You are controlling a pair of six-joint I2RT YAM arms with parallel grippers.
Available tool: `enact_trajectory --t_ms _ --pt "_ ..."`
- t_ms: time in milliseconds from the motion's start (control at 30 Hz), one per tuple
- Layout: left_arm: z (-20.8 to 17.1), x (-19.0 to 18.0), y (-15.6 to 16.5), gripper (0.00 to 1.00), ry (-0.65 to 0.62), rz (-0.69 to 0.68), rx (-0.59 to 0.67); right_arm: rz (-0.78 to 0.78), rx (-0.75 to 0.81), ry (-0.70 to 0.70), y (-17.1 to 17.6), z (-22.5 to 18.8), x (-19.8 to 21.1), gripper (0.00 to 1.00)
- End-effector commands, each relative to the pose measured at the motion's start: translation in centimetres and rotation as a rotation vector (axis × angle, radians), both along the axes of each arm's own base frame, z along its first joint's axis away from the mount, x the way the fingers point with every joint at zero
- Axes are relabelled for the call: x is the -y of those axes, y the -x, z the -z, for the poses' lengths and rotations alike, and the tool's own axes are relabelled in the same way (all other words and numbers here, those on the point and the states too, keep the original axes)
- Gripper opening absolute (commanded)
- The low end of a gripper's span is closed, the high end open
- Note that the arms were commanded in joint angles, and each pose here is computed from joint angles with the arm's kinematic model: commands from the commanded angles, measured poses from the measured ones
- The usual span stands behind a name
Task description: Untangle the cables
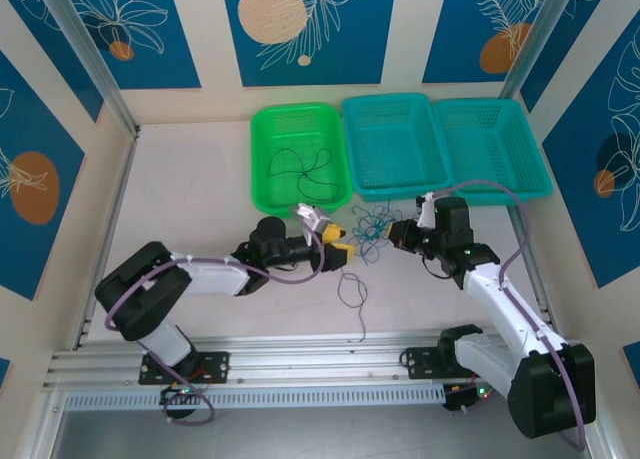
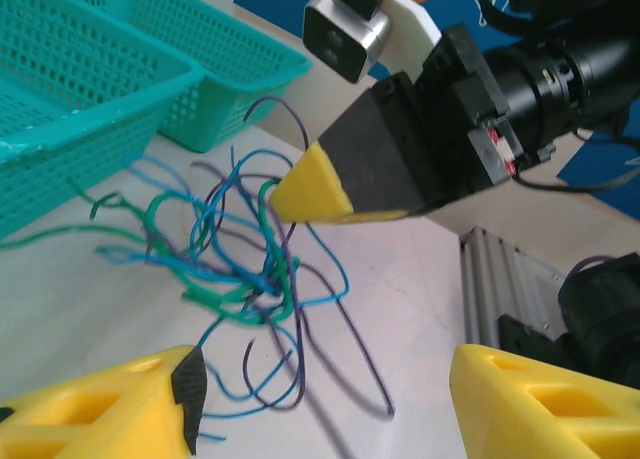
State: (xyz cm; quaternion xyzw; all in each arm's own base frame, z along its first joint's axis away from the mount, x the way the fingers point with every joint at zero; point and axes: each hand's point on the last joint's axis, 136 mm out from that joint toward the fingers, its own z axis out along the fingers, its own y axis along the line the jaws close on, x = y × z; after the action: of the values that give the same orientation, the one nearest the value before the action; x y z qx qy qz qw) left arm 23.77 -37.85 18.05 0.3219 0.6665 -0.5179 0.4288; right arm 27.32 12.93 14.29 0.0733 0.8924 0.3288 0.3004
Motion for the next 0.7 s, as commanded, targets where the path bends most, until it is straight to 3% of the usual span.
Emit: enact_trajectory --t_ms 0,100,200,300,467,600,667 --pt "-1.7 1.2 -0.9 0.65 0.073 -0.01 -0.057 -0.043 0.032 0.018 -0.2 -0.7 -0.7 0.0" --pt "-0.8 1.9 -1.3 0.53 0.045 -0.003 -0.092 -0.057 0.034 0.025 -0.1 -0.8 -1.0 0.0" --pt "1.6 1.2 -3.0 0.38 -0.032 -0.114 -0.152 -0.036 0.033 0.043 -0.2 -0.8 -0.6 0.0" --pt "2.2 0.6 -2.8 0.28 -0.028 -0.132 -0.166 -0.02 0.038 0.052 -0.3 -0.9 -0.4 0.0" --pt "2.8 1.0 -0.7 0.3 -0.039 -0.026 -0.229 -0.007 0.044 0.056 -0.6 -1.0 -0.2 0.0" --pt "3.6 1.8 0.4 0.46 -0.039 0.052 -0.306 -0.013 0.044 0.049 -0.9 -1.0 -0.4 0.0" --pt "4.5 1.6 0.1 0.47 -0.054 0.024 -0.327 -0.013 0.039 0.051 -1.0 -0.9 -0.4 0.0"
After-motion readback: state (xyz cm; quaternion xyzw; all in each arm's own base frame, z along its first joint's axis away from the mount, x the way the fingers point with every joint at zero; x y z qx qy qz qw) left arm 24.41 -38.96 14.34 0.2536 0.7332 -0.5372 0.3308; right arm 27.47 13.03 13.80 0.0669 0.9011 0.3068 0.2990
